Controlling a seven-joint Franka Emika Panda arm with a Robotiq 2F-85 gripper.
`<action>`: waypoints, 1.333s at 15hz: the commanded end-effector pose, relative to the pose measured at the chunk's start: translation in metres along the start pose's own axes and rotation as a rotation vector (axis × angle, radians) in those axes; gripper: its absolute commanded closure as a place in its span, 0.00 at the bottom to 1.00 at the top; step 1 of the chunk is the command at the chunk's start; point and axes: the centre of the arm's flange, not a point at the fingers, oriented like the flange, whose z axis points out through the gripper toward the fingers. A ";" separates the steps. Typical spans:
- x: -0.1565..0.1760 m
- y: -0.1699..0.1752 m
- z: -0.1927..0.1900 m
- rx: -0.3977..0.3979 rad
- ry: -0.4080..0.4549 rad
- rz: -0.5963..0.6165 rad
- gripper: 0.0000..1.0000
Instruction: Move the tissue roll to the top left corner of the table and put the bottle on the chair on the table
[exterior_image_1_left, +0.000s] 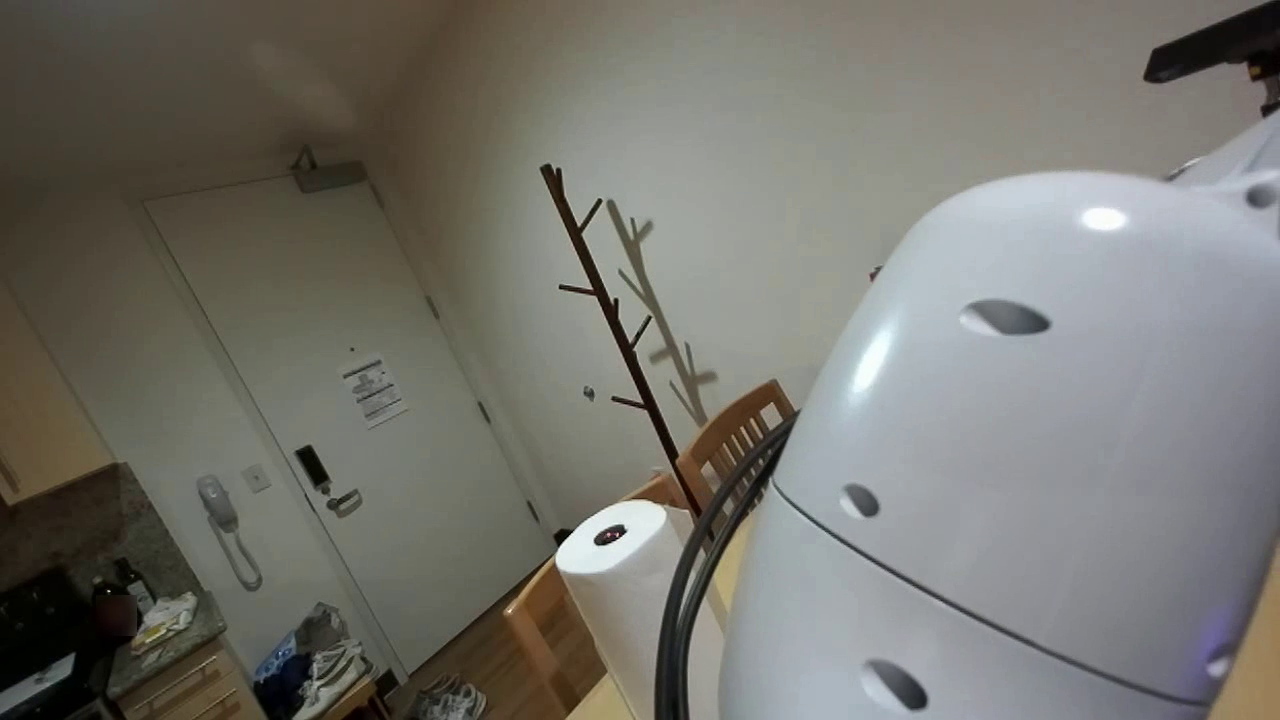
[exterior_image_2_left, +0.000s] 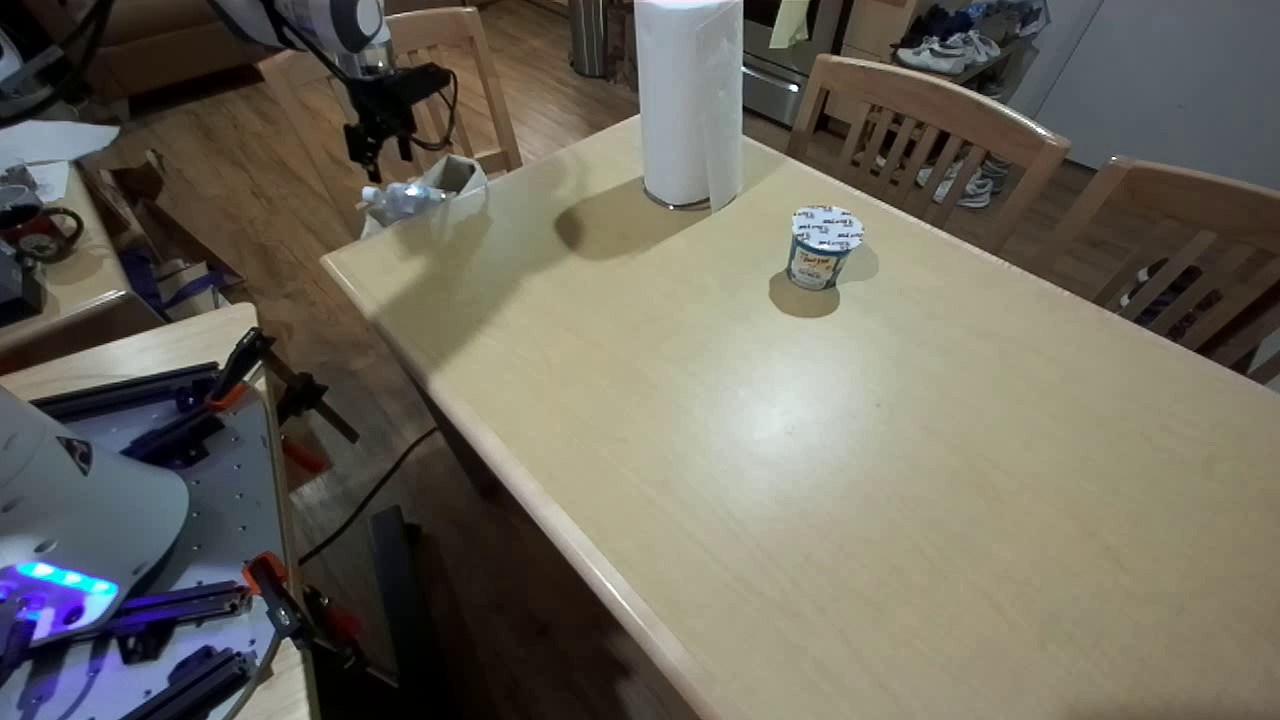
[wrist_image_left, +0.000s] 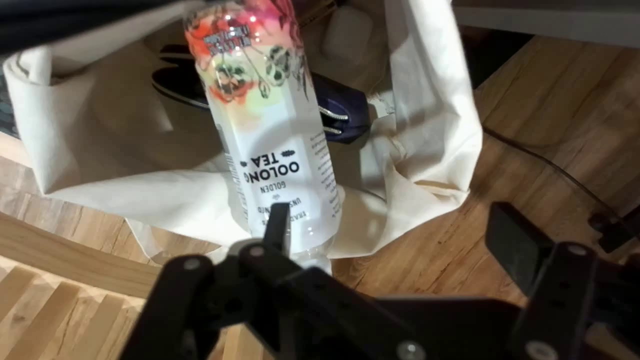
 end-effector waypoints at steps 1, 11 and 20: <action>0.002 0.010 0.005 -0.059 0.032 -0.137 0.00; 0.026 0.006 0.019 0.008 0.085 -0.353 0.00; 0.013 0.008 0.042 0.022 0.109 -0.346 0.00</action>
